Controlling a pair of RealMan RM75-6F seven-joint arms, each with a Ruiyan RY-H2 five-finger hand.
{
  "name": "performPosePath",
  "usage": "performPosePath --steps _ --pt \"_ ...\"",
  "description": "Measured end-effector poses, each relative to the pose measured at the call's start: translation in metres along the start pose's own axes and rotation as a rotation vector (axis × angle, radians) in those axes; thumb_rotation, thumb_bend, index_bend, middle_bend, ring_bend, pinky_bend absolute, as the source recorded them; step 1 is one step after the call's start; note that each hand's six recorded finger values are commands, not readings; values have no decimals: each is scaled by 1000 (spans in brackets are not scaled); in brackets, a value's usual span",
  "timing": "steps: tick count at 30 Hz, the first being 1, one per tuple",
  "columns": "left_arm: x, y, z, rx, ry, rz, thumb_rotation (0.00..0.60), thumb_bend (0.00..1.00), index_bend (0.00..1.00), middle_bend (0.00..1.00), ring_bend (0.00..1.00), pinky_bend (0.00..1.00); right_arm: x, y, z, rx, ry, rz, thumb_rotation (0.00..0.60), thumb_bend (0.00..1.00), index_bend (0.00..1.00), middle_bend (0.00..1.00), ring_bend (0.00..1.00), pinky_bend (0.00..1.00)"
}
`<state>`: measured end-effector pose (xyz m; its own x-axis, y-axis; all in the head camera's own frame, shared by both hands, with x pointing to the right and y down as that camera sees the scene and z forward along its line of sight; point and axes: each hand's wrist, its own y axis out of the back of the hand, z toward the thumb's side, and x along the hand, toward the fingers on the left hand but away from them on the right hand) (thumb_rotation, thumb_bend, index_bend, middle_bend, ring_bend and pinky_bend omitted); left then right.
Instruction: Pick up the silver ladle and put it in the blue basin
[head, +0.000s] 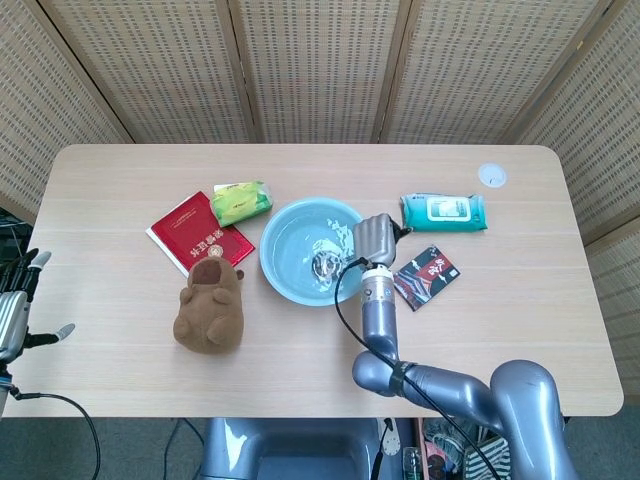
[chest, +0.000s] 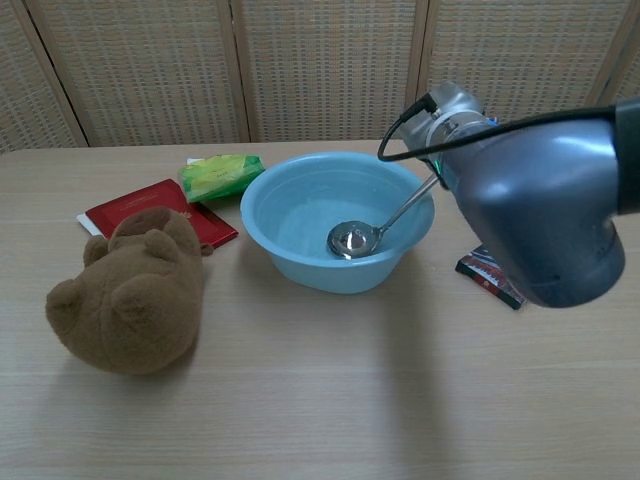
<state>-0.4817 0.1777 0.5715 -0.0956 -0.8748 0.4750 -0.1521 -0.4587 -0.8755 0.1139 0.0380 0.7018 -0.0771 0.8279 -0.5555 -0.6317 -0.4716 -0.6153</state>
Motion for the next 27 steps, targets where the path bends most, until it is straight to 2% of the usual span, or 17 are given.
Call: performPosePath --steps 4,9,13,19,27 --pt "0 0 0 0 1 -3 600 0 0 0 0 0 -4 16 -17 -93 -16 85 600 717 759 982 911 1000" --pt "1 0 -1 0 4 -3 600 0 0 0 0 0 -7 38 -38 -134 -40 92 600 718 760 983 912 1000" --pt "1 0 -1 -1 4 -4 600 0 0 0 0 0 -7 50 -52 -168 -50 132 600 719 760 983 912 1000" --pt "1 0 -1 0 4 -5 600 0 0 0 0 0 -5 61 -64 -217 -50 192 600 719 760 983 912 1000" --pt "2 -1 -1 -1 5 -6 600 0 0 0 0 0 -1 74 -72 -240 -52 231 600 718 760 983 912 1000"
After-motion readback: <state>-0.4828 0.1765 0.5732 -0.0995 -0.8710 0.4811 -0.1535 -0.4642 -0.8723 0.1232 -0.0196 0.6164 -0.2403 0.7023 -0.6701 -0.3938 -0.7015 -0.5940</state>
